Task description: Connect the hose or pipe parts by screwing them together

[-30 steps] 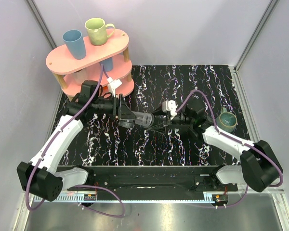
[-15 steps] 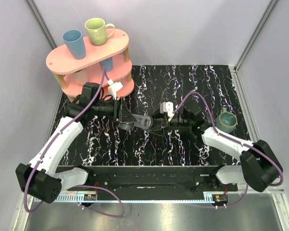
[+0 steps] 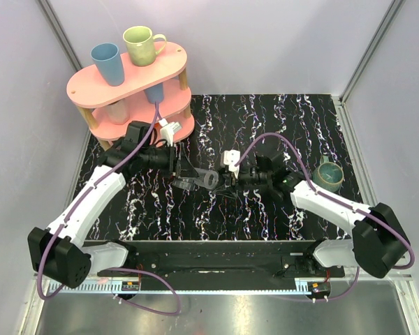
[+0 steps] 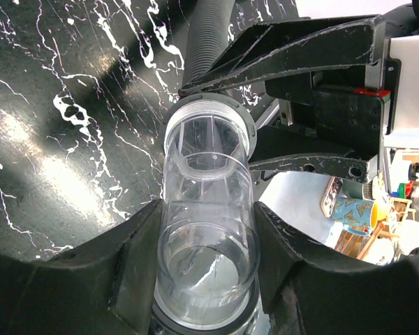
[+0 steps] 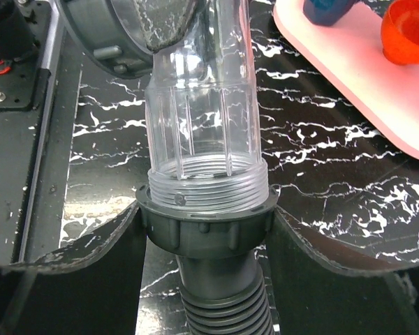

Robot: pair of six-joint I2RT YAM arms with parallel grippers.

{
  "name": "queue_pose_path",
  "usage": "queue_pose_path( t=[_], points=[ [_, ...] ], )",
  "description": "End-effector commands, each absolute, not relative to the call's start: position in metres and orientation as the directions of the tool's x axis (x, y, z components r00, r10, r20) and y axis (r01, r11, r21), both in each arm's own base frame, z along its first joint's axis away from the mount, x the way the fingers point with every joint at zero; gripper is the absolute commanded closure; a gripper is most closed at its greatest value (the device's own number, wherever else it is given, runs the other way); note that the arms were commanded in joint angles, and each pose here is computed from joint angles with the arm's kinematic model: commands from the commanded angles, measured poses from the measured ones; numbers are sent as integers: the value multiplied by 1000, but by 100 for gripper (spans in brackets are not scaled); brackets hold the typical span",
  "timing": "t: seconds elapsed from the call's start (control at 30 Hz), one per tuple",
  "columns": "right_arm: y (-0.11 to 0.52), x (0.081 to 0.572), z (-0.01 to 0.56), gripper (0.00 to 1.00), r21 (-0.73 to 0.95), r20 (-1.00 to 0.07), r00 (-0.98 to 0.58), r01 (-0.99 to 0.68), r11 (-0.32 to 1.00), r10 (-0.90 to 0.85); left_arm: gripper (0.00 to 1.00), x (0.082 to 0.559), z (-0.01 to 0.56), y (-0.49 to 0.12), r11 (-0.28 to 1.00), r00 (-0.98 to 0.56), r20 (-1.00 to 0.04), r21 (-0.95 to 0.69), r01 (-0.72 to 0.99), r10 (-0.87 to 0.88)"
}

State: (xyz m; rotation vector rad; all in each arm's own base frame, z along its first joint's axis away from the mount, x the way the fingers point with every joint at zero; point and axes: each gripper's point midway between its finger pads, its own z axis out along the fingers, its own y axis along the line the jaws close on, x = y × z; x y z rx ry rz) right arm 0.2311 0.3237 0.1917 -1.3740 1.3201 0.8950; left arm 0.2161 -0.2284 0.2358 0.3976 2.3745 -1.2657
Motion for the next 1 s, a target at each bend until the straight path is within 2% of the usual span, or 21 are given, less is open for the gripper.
queue_pose_path(
  t=[0.0, 0.2, 0.23, 0.27, 0.33, 0.4, 0.47, 0.63, 0.8, 0.97],
  points=[
    [344, 237, 272, 73, -372, -925, 364, -925, 76, -108, 100, 227, 220, -222, 640, -888, -457, -670, 377, 46],
    [351, 236, 268, 70, -381, -922, 375, -923, 54, -93, 100, 220, 223, -233, 567, -899, -434, -727, 387, 57],
    [351, 237, 266, 67, -385, -920, 379, -921, 54, -95, 100, 218, 222, -233, 559, -899, -434, -731, 392, 64],
    [351, 238, 268, 59, -408, -911, 402, -911, 59, -92, 100, 215, 221, -233, 552, -896, -438, -729, 404, 77],
    [350, 240, 266, 56, -430, -900, 423, -900, 65, -104, 100, 211, 217, -232, 551, -897, -433, -728, 408, 92],
    [348, 239, 267, 60, -438, -896, 431, -897, 58, -109, 100, 211, 215, -232, 546, -900, -425, -733, 405, 98],
    [349, 233, 274, 73, -449, -892, 445, -893, 37, -82, 100, 212, 215, -234, 545, -910, -405, -744, 386, 91],
    [351, 222, 280, 72, -420, -906, 420, -907, -11, -53, 100, 220, 210, -232, 579, -908, -411, -723, 378, 79],
    [355, 216, 267, 71, -315, -940, 323, -945, -84, -108, 100, 211, 213, -244, 451, -879, -459, -762, 465, 131],
    [358, 214, 282, 74, -231, -963, 247, -963, -138, -108, 100, 211, 202, -242, 440, -790, -585, -669, 599, 184]
  ],
)
